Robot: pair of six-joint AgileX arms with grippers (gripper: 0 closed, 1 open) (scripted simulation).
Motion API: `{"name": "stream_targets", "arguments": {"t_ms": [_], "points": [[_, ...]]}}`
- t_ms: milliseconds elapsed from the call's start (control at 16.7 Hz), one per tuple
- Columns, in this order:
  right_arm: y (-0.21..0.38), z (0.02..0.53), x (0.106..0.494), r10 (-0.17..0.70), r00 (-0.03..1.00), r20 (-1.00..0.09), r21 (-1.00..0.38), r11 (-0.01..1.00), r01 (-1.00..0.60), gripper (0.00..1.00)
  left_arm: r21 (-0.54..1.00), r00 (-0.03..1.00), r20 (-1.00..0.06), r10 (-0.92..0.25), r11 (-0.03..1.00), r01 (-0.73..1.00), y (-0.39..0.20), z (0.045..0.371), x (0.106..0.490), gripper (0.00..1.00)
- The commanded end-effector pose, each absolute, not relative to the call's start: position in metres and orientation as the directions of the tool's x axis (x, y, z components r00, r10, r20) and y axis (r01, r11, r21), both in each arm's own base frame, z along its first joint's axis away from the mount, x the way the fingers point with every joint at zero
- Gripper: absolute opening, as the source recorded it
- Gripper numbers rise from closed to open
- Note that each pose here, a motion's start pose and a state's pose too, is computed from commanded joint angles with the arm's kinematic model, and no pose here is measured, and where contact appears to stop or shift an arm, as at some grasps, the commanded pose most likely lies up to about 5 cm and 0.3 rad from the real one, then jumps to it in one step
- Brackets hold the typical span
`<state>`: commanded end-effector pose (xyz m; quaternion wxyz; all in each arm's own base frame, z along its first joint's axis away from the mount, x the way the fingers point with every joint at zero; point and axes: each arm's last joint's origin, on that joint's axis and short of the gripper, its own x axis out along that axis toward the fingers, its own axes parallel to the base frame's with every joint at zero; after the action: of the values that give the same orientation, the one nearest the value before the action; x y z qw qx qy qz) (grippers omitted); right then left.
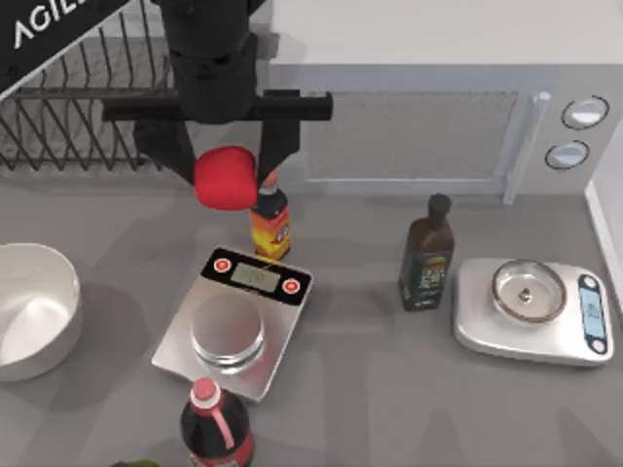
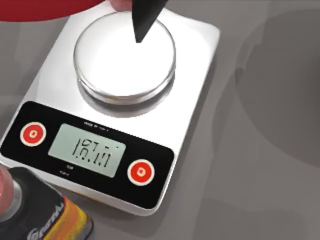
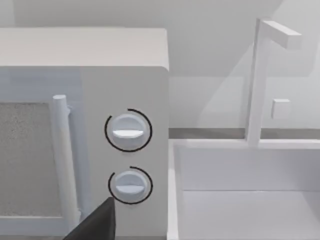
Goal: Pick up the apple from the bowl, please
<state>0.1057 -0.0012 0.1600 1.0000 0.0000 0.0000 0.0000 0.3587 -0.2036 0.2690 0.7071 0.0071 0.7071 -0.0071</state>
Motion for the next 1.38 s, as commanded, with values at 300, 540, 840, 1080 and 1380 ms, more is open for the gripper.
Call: {"name": "stream_targets", "arguments": {"t_ms": [300, 540, 840, 1080, 1380], "points": [[-0.001, 0.160, 0.106, 0.000, 1.000, 0.000, 0.000, 1.000, 0.000, 1.00, -0.019, -0.029, -0.999, -0.018, 1.000, 0.001, -0.206, 0.271, 0.347, 0.00], [-0.001, 0.160, 0.106, 0.000, 1.000, 0.000, 0.000, 1.000, 0.000, 1.00, -0.100, 0.033, -0.994, -0.101, 0.995, 0.016, -0.217, 0.272, 0.330, 0.00], [-0.001, 0.160, 0.106, 0.000, 1.000, 0.000, 0.000, 1.000, 0.000, 1.00, -0.045, 0.012, -0.999, -0.046, 0.998, 0.039, -0.214, 0.194, 0.343, 0.00], [-0.001, 0.160, 0.106, 0.000, 1.000, 0.000, 0.000, 1.000, 0.000, 1.00, 0.000, 0.000, -1.000, 0.000, 1.000, 0.020, -0.204, 0.159, 0.359, 0.00], [-0.001, 0.160, 0.106, 0.000, 1.000, 0.000, 0.000, 1.000, 0.000, 1.00, 0.000, 0.000, -1.000, 0.000, 1.000, 0.020, -0.204, 0.159, 0.359, 0.15]]}}
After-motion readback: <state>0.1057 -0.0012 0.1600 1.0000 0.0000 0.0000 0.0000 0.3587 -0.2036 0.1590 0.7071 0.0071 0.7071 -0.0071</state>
